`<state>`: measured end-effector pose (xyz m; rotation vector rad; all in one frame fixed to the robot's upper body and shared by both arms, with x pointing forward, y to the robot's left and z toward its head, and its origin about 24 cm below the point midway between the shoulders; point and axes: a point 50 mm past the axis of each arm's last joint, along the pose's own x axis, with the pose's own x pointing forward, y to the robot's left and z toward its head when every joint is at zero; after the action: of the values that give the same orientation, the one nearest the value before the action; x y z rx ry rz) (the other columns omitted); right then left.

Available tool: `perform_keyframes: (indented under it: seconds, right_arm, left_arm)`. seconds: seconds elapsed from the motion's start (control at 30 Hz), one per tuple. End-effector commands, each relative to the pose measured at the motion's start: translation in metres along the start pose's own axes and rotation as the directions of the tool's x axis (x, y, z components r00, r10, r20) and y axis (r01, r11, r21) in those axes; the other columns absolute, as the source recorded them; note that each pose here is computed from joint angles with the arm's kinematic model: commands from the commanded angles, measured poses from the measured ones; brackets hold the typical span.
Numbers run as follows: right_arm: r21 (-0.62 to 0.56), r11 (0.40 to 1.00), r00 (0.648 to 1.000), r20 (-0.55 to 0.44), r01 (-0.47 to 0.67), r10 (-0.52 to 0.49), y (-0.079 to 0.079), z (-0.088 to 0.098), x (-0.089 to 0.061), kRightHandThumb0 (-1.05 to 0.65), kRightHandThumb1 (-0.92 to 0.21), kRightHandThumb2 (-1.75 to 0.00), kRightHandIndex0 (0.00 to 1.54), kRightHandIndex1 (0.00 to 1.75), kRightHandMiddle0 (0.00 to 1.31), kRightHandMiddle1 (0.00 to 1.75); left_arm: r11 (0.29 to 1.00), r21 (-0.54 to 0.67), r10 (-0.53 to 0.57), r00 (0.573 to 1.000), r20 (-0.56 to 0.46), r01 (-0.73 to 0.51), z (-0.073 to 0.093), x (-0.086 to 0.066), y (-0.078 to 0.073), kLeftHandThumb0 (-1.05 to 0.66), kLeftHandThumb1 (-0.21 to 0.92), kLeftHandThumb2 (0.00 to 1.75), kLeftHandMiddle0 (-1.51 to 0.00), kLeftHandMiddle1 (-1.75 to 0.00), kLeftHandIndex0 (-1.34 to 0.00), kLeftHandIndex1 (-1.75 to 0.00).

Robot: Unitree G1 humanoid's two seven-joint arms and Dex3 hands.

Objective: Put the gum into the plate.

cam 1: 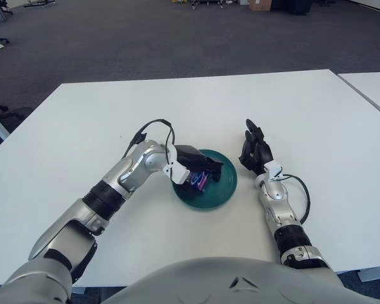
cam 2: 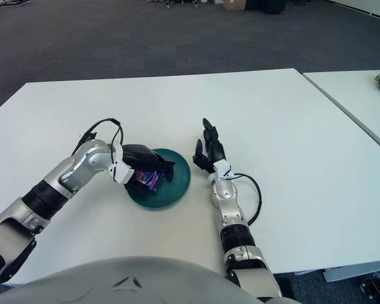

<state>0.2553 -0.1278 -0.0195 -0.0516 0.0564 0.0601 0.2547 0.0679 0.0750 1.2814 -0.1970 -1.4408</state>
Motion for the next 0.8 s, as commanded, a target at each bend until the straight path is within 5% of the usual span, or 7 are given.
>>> perform_keyframes:
  seconds: [0.0, 0.3, 0.63, 0.67, 0.73, 0.77]
  right_arm:
    - [0.005, 1.000, 0.982, -0.190, 0.007, -0.006, 0.000, -0.035, -0.024, -0.71, -0.92, -1.01, 0.11, 0.02, 0.00, 0.27]
    - [-0.002, 1.000, 0.981, -0.194, 0.000, 0.000, -0.001, -0.033, -0.024, -0.71, -0.92, -1.01, 0.10, 0.01, 0.00, 0.26]
    - [-0.036, 0.999, 0.982, -0.188, -0.016, 0.009, -0.003, -0.033, -0.024, -0.73, -0.92, -0.97, 0.08, 0.00, 0.00, 0.23]
    - [-0.034, 0.999, 0.981, -0.195, -0.016, 0.009, -0.003, -0.034, -0.023, -0.73, -0.92, -0.97, 0.08, 0.00, 0.00, 0.23]
    - [-0.025, 1.000, 0.978, -0.207, -0.013, 0.008, -0.004, -0.035, -0.022, -0.73, -0.92, -0.96, 0.08, 0.00, 0.00, 0.25]
    - [-0.018, 1.000, 0.977, -0.213, -0.013, 0.009, -0.004, -0.036, -0.022, -0.73, -0.92, -0.96, 0.08, 0.00, 0.00, 0.26]
  left_arm:
    - [0.992, -0.029, -0.122, 0.992, -0.035, 0.121, -0.006, 0.002, -0.018, -1.02, 0.92, 0.53, -0.16, -0.05, 0.00, -0.38]
    - [0.996, -0.049, -0.068, 0.998, 0.006, 0.069, -0.008, -0.020, -0.008, -1.05, 0.92, 0.54, -0.02, 0.00, 0.00, -0.07]
    - [0.945, -0.210, 0.264, 0.964, 0.039, -0.250, -0.026, -0.038, 0.006, -1.05, 0.92, 0.33, 0.00, 0.00, 0.00, 0.00]
    - [0.906, -0.272, 0.346, 0.937, 0.038, -0.324, -0.028, -0.038, 0.006, -1.05, 0.92, 0.32, 0.00, 0.00, 0.00, 0.00]
    - [0.722, -0.483, 0.560, 0.829, -0.015, -0.496, -0.040, -0.030, 0.001, -1.05, 0.92, 0.32, 0.00, 0.00, 0.00, 0.00]
    - [0.567, -0.606, 0.661, 0.747, -0.070, -0.558, -0.048, -0.023, -0.004, -1.05, 0.92, 0.32, 0.00, 0.00, 0.00, 0.00]
